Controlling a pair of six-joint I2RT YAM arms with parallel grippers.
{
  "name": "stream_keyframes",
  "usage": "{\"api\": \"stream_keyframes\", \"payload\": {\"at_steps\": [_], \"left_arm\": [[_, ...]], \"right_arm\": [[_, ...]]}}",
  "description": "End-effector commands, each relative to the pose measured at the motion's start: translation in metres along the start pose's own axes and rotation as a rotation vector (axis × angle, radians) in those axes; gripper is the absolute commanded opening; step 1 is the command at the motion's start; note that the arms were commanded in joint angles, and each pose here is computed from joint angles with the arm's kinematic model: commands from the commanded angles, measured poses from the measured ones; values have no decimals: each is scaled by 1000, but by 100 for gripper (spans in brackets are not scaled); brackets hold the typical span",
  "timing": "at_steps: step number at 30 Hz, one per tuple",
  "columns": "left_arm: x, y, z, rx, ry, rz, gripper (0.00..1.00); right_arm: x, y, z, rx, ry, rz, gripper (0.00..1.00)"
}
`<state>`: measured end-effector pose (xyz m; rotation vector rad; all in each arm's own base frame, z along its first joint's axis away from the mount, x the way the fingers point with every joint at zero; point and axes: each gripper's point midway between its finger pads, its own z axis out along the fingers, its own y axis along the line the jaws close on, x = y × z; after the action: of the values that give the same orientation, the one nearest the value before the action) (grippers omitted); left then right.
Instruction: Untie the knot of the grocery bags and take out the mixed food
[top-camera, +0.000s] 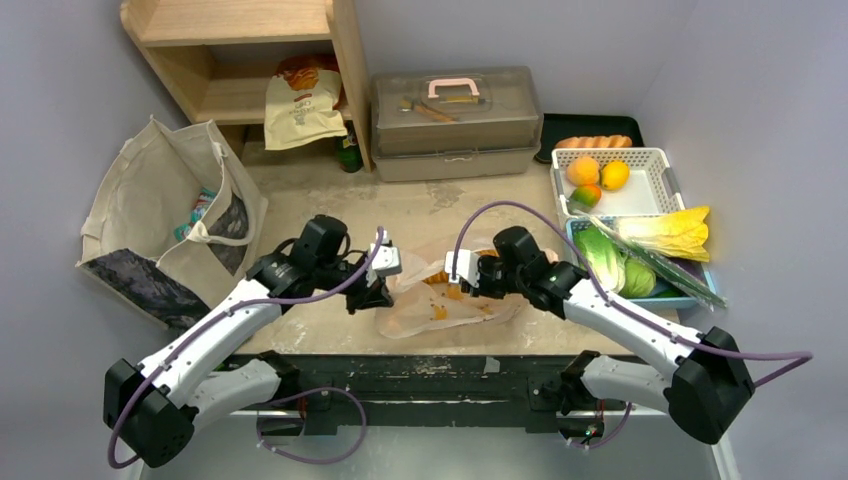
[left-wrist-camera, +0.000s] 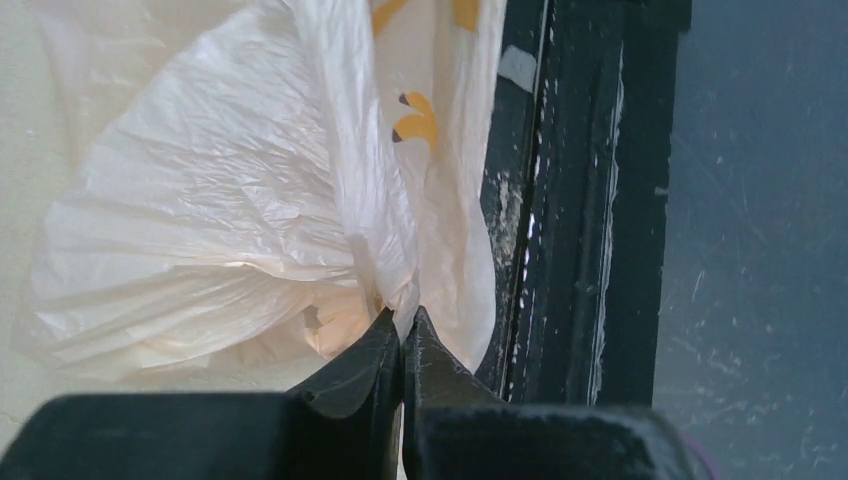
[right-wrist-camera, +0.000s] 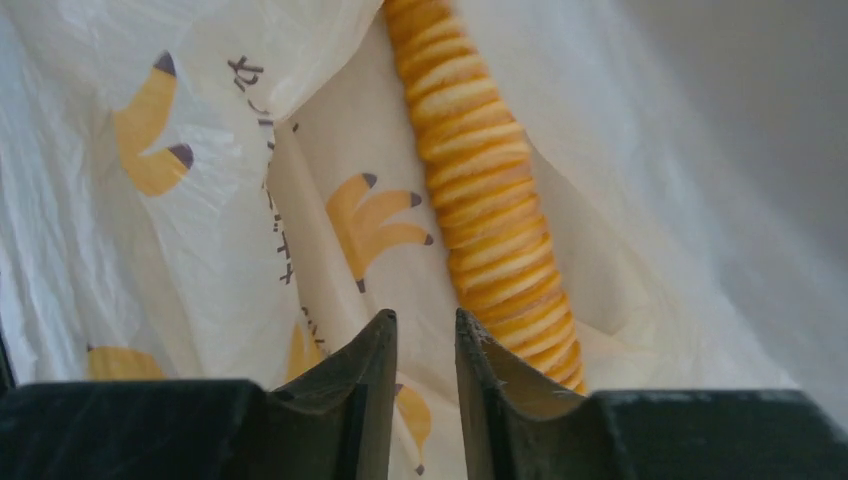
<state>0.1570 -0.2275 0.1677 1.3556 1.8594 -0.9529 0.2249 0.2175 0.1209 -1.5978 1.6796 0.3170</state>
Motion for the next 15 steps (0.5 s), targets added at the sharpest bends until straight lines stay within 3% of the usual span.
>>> {"api": "stream_keyframes", "payload": {"at_steps": [1, 5, 10, 15], "left_arm": [[33, -7, 6, 62, 97, 157, 0], [37, -2, 8, 48, 127, 164, 0], [20, 15, 9, -13, 133, 85, 0], [-11, 33, 5, -28, 28, -166, 0]], "right_arm": [[-5, -6, 12, 92, -74, -67, 34], [10, -3, 25, 90, -28, -70, 52], [-5, -15, 29, 105, -44, -45, 54], [-2, -16, 32, 70, -4, -44, 54]]}}
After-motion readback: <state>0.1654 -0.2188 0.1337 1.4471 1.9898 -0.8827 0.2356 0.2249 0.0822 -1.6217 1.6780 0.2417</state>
